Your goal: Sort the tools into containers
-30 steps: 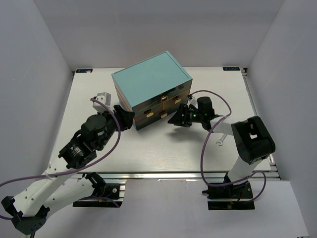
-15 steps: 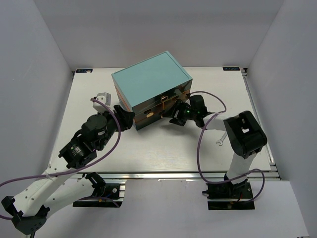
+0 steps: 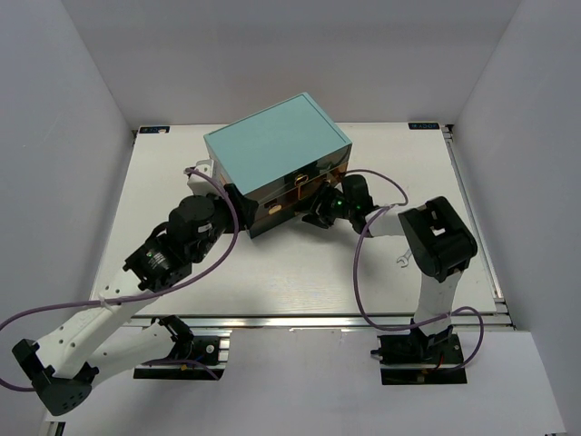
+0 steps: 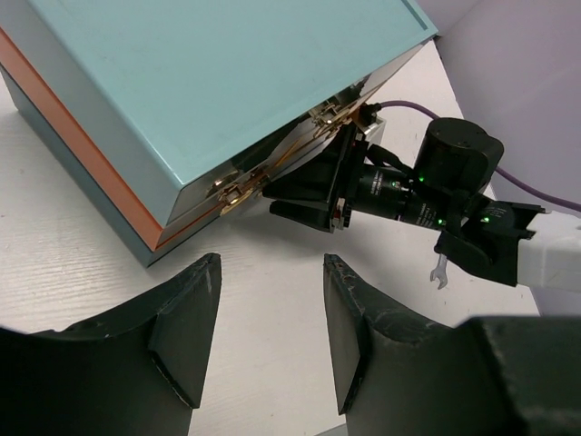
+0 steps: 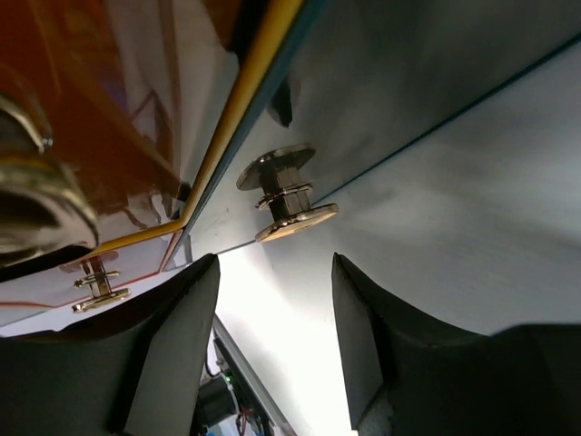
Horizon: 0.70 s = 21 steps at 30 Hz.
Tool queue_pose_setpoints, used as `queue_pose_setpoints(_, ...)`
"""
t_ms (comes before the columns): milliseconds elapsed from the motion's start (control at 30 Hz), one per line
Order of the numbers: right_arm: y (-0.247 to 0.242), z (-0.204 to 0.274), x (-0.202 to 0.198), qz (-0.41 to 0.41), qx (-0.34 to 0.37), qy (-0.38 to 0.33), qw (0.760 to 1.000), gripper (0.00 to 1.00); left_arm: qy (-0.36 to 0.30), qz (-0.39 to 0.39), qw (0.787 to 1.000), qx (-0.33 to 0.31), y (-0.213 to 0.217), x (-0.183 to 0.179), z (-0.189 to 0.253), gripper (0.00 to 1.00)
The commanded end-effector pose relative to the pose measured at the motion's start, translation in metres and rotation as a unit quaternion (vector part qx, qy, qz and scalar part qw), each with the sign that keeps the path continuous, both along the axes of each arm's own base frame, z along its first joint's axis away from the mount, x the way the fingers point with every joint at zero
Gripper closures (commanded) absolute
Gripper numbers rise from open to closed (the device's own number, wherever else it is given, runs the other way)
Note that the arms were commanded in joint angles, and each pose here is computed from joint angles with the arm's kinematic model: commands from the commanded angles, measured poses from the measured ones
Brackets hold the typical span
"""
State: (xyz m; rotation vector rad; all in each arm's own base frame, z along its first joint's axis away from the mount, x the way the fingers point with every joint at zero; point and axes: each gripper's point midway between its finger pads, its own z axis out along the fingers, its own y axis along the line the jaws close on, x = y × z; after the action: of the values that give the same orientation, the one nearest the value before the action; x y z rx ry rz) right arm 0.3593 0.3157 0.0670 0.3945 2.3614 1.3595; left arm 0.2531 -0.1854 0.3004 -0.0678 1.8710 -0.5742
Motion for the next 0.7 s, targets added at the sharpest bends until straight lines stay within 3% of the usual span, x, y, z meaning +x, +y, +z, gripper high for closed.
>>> queue_pose_setpoints(0,0.01,0.014,0.024,-0.019,0.021,-0.026,0.999,0.43,-0.019,-0.008,0.999,-0.024,-0.004,0.0,0.025,0.41)
queue_pose_setpoints(333,0.005,0.006,0.03,-0.057,0.015,0.0,0.998,0.48,-0.021,0.0,0.999,-0.031,0.0,-0.002,0.031,0.42)
queue_pose_setpoints(667,-0.021,0.01,0.002,-0.089,0.011,0.016,0.996,0.46,-0.021,0.001,0.999,-0.037,0.002,-0.004,0.032,0.42)
